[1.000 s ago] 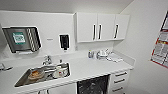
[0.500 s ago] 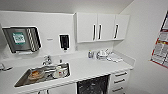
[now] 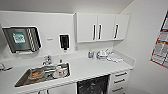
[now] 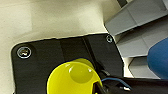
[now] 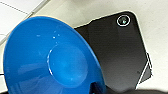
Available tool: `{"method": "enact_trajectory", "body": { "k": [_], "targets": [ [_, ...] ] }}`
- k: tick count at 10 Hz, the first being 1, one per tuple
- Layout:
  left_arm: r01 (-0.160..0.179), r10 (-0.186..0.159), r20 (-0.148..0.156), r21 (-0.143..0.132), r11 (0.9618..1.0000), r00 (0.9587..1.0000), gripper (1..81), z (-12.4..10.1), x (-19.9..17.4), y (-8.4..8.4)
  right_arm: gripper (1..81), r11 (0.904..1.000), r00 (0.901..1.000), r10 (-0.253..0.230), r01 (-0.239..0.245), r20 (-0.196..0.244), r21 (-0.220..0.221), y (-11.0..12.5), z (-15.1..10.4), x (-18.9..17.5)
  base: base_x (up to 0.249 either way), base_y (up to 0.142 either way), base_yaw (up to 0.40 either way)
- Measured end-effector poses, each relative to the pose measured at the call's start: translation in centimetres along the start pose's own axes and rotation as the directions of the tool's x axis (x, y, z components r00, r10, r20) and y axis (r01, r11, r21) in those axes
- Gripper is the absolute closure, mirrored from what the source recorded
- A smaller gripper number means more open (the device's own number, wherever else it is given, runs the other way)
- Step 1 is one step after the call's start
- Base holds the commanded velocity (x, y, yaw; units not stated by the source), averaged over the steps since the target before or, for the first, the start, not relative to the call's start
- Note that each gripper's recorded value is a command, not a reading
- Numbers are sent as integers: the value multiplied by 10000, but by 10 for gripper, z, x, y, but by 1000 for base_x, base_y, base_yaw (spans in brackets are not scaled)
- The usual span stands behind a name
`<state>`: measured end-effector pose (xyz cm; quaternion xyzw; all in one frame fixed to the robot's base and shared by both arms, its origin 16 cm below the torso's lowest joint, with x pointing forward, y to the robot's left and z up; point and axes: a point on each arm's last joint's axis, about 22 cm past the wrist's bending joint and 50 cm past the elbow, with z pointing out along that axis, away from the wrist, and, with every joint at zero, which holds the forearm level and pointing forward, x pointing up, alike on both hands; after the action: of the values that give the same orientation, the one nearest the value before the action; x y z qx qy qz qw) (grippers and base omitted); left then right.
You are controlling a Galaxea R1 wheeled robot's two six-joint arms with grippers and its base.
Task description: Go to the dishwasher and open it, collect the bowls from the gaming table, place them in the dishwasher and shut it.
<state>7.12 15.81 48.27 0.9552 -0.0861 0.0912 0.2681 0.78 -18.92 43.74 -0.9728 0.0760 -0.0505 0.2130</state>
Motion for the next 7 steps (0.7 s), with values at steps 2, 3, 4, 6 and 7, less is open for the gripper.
{"method": "enact_trajectory", "body": {
  "k": [2,3,4,6,7],
  "targets": [
    [198,-190,258,-287,9994,9995,811,-13,-15,0,811,9982,9996,183,-194,210,560,-2,-14,-6,0,0,0],
    [344,-334,481,-210,9992,9983,811,-18,-26,-9,811,9972,9985,342,-369,423,652,2,-19,-15,0,0,0],
    [461,-447,655,-203,9987,9968,811,-19,-33,-12,811,9965,9969,470,-512,635,661,4,-22,-24,0,0,0],
    [693,-634,890,-644,9955,9940,811,-20,-35,2,811,9947,9923,731,-798,996,650,5,-22,-36,0,0,0],
    [749,-672,941,-809,9939,9933,811,-26,-31,4,811,9940,9901,815,-891,1144,627,5,-22,-41,0,0,0]
  ]
}}
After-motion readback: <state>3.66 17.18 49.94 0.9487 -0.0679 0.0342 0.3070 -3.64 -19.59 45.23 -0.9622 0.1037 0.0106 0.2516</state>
